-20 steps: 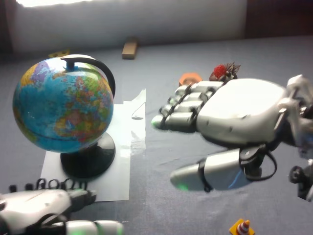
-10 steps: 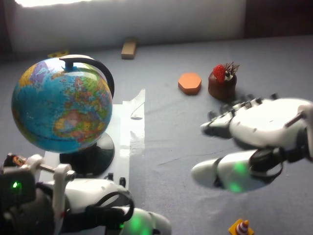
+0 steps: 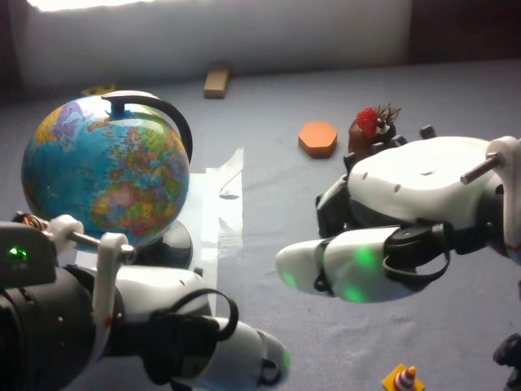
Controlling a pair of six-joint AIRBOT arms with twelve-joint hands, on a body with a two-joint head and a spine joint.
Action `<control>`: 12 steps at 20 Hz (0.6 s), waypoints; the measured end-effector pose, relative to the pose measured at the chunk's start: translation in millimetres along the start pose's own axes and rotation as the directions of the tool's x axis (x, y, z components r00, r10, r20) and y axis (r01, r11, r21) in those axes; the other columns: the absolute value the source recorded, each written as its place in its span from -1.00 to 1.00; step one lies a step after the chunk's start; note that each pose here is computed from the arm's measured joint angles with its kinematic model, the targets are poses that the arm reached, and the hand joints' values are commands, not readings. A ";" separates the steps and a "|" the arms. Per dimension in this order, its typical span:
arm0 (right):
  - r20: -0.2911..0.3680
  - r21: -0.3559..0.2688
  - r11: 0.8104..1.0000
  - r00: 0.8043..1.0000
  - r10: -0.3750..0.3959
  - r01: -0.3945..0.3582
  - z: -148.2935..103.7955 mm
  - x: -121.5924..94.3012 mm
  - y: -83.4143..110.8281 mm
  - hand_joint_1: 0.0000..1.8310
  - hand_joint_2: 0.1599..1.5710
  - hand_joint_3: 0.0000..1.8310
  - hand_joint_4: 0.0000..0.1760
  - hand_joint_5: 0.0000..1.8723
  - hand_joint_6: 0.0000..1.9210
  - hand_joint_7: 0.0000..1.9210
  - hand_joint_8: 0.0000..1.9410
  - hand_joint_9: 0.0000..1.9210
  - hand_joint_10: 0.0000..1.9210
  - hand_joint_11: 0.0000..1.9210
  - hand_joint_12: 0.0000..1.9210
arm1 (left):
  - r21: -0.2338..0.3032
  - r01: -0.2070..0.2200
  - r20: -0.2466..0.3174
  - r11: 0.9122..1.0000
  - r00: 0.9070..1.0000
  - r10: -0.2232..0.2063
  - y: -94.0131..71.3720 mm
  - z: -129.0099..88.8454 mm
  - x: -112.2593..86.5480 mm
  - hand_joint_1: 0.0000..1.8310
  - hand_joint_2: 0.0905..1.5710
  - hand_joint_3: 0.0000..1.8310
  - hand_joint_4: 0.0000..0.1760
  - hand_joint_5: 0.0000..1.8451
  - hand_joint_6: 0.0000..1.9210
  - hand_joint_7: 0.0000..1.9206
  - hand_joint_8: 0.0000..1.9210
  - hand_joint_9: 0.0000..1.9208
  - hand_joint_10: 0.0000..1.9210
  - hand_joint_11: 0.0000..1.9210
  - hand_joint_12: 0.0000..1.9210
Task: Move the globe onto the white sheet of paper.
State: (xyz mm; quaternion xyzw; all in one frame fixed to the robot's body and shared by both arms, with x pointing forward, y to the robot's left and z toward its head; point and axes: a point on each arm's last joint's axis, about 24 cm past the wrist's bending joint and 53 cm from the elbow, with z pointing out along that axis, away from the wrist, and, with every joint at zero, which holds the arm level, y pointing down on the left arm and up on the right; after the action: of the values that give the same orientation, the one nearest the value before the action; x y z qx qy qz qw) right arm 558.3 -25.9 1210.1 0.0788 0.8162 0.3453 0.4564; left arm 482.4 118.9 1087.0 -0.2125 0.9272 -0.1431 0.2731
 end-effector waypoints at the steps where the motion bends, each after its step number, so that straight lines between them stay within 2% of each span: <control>1: -0.004 -0.009 1.000 1.000 -0.001 0.000 -0.7 1.6 2.8 -0.85 0.55 -1.00 -1.00 -0.21 0.38 -0.11 0.28 -0.29 0.78 -0.41 1.00 | -0.002 -0.002 0.012 1.000 1.000 0.002 0.4 -0.6 -3.4 -0.91 0.66 -1.00 -1.00 0.07 -0.73 0.18 -0.82 -0.15 -0.10 -0.59 0.64; 2: -0.007 -0.011 1.000 1.000 0.008 -0.008 -1.1 2.7 3.5 -0.78 0.58 -0.99 -1.00 -0.16 0.46 -0.09 0.44 -0.21 0.85 -0.31 1.00 | 0.000 -0.009 0.022 1.000 1.000 0.009 -0.2 -0.8 -5.8 -0.82 0.69 -1.00 -1.00 0.07 -0.43 0.21 -0.59 -0.12 0.21 -0.45 0.80; 3: -0.009 -0.012 1.000 1.000 0.020 -0.020 -1.1 3.2 3.6 -0.70 0.61 -0.99 -1.00 -0.15 0.55 -0.07 0.55 -0.16 0.87 -0.25 1.00 | 0.003 -0.016 0.026 1.000 1.000 0.016 -1.6 -1.4 -7.3 -0.78 0.73 -1.00 -1.00 0.02 -0.18 0.11 -0.17 -0.09 0.47 -0.34 0.95; 4: -0.011 -0.015 1.000 1.000 0.023 -0.023 -1.1 3.5 4.3 -0.58 0.64 -0.99 -1.00 -0.15 0.66 -0.04 0.65 -0.10 0.90 -0.18 1.00 | 0.012 -0.025 0.035 1.000 0.999 0.024 -4.1 -2.1 -9.6 -0.75 0.75 -1.00 -1.00 -0.01 0.06 0.03 0.27 -0.03 0.71 -0.20 0.99; 5: -0.013 -0.018 0.999 1.000 0.028 -0.028 -1.1 3.9 5.0 -0.49 0.67 -0.98 -1.00 -0.12 0.75 0.01 0.69 -0.02 0.90 -0.07 1.00 | 0.021 -0.032 0.044 0.999 0.999 0.031 -7.3 -3.4 -12.6 -0.71 0.76 -1.00 -1.00 -0.04 0.31 0.00 0.60 0.03 0.92 -0.08 1.00; 6: -0.014 -0.020 0.999 0.999 0.032 -0.032 -1.2 4.1 5.5 -0.41 0.71 -0.97 -1.00 -0.06 0.81 0.07 0.72 0.06 0.94 0.03 1.00 | 0.026 -0.037 0.054 0.999 0.998 0.035 -8.5 -3.6 -14.9 -0.65 0.78 -1.00 -1.00 -0.04 0.62 0.03 0.87 0.13 0.98 0.08 1.00; 7: -0.019 -0.028 0.999 0.999 0.040 -0.041 -1.3 5.1 7.5 -0.09 0.31 -0.30 -1.00 -0.27 0.88 0.11 0.89 0.13 0.99 0.10 1.00 | 0.031 -0.044 0.069 0.999 0.997 0.042 -10.0 -3.7 -18.7 -0.49 0.80 -1.00 -1.00 -0.02 0.85 0.10 0.97 0.20 1.00 0.20 1.00; 8: -0.021 -0.035 0.999 0.999 0.041 -0.042 -1.3 5.5 9.0 0.03 0.00 0.20 -1.00 -0.24 0.99 0.16 0.95 0.21 1.00 0.25 1.00 | 0.029 -0.038 0.072 0.999 0.997 0.036 -9.4 -2.9 -21.4 -0.25 0.81 -1.00 -1.00 0.04 0.98 0.17 1.00 0.26 1.00 0.26 1.00; 12: -0.025 -0.044 0.998 0.999 0.042 -0.043 -1.4 6.3 11.3 0.04 -0.05 0.28 -1.00 -0.21 1.00 0.20 1.00 0.28 1.00 0.34 1.00 | 0.031 -0.042 0.091 0.999 0.995 0.039 -10.8 -3.2 -27.7 -0.14 0.80 -1.00 -1.00 0.06 1.00 0.18 1.00 0.29 1.00 0.29 1.00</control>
State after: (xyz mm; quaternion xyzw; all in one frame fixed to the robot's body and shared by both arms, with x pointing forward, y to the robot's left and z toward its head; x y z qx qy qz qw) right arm 551.4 -15.3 1213.4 0.0816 0.8119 0.3740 0.4409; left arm 505.1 123.1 1106.0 -0.1954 0.9156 -0.1433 0.3209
